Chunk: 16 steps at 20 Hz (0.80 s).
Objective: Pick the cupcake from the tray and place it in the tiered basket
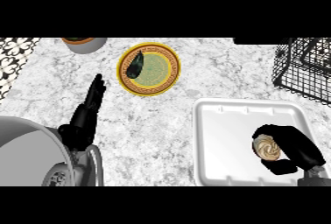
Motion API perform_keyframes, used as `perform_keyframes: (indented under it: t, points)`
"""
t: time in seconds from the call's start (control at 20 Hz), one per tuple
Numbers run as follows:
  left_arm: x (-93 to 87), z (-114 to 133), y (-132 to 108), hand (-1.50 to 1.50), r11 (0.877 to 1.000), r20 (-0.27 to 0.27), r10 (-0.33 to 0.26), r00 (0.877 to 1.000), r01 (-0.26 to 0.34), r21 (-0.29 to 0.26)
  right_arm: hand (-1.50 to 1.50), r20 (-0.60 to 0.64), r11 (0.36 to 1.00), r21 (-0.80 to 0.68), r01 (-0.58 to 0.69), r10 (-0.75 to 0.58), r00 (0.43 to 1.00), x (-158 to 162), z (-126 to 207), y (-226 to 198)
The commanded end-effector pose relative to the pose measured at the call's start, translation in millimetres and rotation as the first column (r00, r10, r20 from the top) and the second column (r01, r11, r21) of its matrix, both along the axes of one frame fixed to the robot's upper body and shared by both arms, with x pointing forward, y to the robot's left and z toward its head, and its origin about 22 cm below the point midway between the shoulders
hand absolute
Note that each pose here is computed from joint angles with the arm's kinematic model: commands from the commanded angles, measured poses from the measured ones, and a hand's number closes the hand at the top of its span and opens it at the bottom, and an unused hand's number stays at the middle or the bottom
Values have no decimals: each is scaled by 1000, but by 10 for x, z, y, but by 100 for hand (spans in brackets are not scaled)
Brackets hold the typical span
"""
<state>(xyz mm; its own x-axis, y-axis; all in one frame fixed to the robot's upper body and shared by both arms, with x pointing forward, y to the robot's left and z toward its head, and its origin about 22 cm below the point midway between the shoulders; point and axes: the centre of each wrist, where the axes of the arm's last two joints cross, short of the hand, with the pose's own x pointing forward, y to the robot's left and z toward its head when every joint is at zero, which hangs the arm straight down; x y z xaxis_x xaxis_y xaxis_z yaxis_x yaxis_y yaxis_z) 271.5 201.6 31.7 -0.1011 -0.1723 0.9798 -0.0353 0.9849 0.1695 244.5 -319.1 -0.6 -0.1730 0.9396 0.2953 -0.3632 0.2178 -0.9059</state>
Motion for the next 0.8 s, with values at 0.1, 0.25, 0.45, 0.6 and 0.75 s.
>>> perform_keyframes:
  t: [0.1,0.25,0.45,0.6,0.75]
  points:
    - [-81,-37,-7,0,999,1,32,999,-32,17,150,129,998,-59,-23,30,991,18,23,307]
    - [76,25,-127,0,1000,16,19,1000,-20,16,150,51,963,-180,198,-192,980,475,130,200]
    - [44,59,-87,0,1000,13,-21,1000,20,13,150,-48,770,-403,494,-557,829,554,31,93]
    - [37,14,-117,0,1000,12,-25,1000,25,7,150,-3,680,-468,564,-640,768,885,202,325]
    - [95,-68,-63,0,1000,9,-11,1000,11,17,150,73,636,-427,642,-684,726,1188,407,518]
